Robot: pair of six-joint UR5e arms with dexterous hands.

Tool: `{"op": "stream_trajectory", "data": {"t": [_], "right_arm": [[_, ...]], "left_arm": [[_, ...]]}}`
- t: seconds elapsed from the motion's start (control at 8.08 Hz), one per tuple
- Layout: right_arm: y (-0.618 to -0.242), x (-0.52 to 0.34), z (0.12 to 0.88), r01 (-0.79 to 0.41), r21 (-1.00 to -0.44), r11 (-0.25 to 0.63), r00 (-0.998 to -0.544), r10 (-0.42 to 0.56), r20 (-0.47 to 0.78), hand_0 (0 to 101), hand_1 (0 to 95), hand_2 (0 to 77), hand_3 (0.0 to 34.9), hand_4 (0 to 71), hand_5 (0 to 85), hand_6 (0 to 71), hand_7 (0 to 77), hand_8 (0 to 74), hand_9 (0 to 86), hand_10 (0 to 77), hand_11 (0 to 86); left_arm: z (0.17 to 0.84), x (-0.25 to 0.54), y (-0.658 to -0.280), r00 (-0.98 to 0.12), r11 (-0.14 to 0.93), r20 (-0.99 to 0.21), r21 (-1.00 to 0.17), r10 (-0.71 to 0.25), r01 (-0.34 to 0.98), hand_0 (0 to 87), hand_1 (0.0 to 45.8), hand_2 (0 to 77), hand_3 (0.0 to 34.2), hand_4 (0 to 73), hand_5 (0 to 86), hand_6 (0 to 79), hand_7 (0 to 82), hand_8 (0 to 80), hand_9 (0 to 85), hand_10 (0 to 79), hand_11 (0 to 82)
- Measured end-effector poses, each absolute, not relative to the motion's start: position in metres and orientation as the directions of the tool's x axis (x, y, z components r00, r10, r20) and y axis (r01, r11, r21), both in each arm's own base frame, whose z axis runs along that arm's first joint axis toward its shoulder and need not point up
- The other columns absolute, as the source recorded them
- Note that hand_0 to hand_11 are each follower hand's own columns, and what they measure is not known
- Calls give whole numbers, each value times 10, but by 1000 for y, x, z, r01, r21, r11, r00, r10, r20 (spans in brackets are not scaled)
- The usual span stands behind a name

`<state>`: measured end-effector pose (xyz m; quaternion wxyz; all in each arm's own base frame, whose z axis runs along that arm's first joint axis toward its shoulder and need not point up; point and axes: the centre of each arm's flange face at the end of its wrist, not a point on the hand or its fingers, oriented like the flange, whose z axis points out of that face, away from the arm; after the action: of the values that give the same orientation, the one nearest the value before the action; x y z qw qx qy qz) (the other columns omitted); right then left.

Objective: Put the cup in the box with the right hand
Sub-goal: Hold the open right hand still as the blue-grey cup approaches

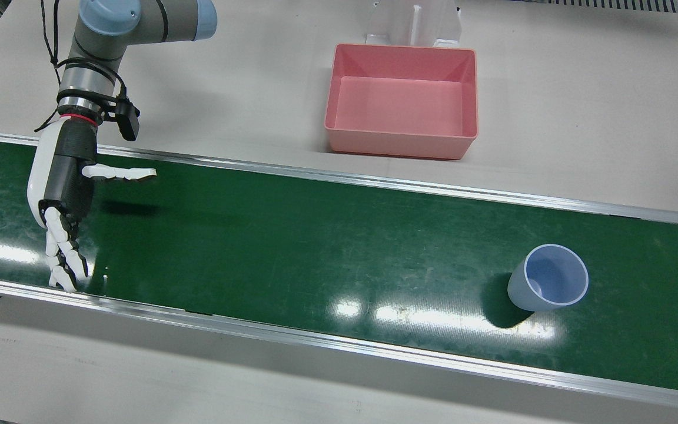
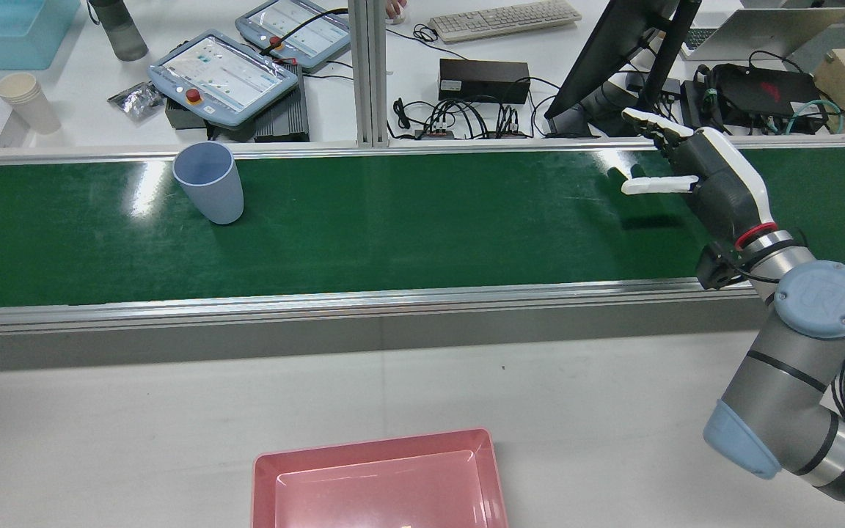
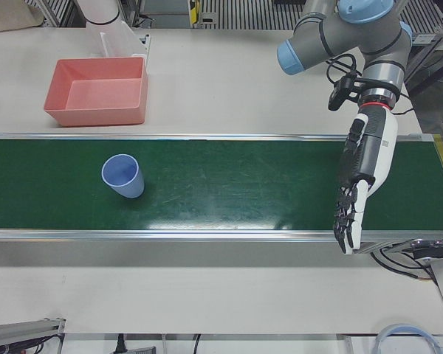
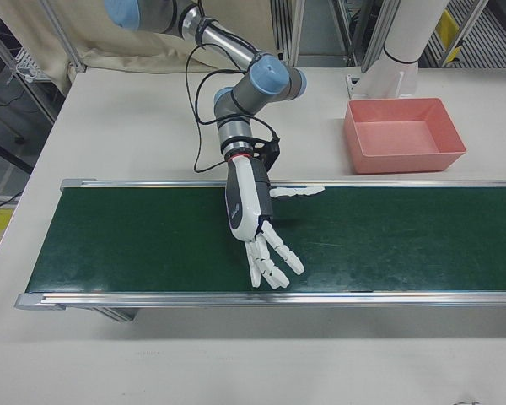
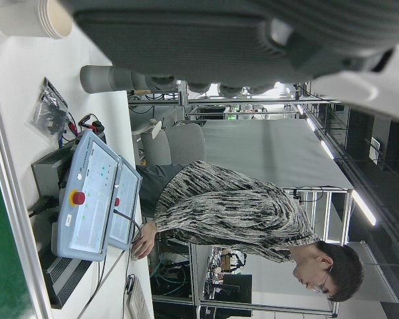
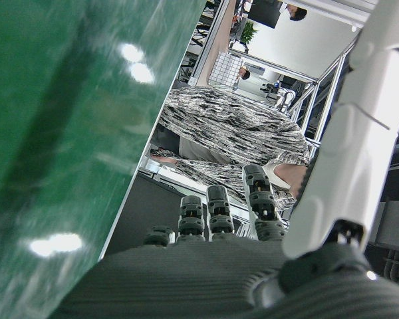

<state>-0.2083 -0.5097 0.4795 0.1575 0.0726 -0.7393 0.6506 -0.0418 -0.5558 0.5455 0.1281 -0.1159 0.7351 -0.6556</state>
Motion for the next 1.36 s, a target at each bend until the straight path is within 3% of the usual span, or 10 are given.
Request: {"op": "stream_trajectory", "data": {"t": [0.62, 1.36], "right_arm": [[-517, -222, 488, -278, -941, 192, -951, 85, 298, 501, 153, 11, 0, 0, 60, 49, 202, 76, 136, 5, 38], [-527, -219, 498, -239, -950, 203, -963, 74, 258, 505, 169, 5, 0, 0, 60, 65, 251, 76, 136, 11, 22]], "left_arm": [[546, -42, -556, -940, 113, -36, -994, -338, -2, 0, 5, 11, 0, 11, 0, 5, 5, 0, 0, 0, 0], [545, -42, -556, -940, 114, -37, -993, -338, -3, 0, 5, 11, 0, 11, 5, 0, 5, 0, 0, 0, 0]]}}
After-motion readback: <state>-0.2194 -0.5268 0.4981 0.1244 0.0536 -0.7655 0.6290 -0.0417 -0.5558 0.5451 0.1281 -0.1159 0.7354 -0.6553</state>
